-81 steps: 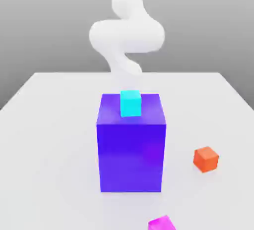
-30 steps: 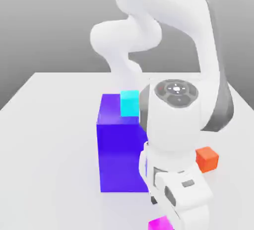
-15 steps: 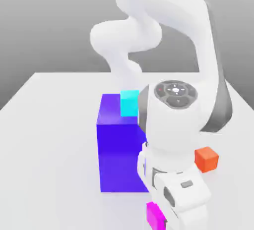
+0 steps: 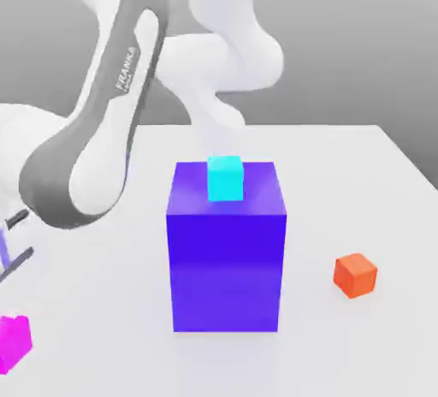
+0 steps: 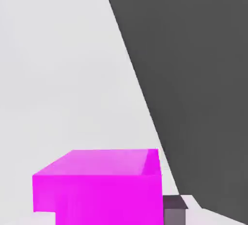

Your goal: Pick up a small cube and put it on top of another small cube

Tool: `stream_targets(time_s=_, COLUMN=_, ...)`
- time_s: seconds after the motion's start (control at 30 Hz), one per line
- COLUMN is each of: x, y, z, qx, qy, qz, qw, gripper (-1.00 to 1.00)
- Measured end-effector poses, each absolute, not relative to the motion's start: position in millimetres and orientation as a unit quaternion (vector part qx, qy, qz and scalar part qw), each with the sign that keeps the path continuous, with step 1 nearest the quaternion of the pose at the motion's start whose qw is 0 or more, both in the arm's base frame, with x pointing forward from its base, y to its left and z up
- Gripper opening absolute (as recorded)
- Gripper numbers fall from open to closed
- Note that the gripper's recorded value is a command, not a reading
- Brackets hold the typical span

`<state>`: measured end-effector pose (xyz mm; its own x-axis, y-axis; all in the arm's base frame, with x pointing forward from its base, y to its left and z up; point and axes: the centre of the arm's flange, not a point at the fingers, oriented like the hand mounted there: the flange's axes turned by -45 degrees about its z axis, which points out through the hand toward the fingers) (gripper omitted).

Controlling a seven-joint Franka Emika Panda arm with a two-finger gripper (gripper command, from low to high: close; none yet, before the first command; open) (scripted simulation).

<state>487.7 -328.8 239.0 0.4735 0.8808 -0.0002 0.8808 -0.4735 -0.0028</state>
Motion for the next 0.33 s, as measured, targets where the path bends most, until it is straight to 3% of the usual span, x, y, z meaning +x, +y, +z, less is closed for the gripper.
stream_targets(time_s=0.1, x=480.1, y=-346.5, z=200.2, qx=-0.868, qy=-0.497, qz=0.001, qw=0.000, gripper=-1.00)
stream_targets(time_s=0.13, x=478.9, y=-347.8, z=187.3, qx=-0.869, qy=-0.495, qz=0.001, qw=0.001, gripper=1.00)
stream_targets(time_s=0.33, x=478.2, y=-348.4, z=180.8, qx=-0.869, qy=-0.494, qz=0.000, qw=0.000, gripper=1.00)
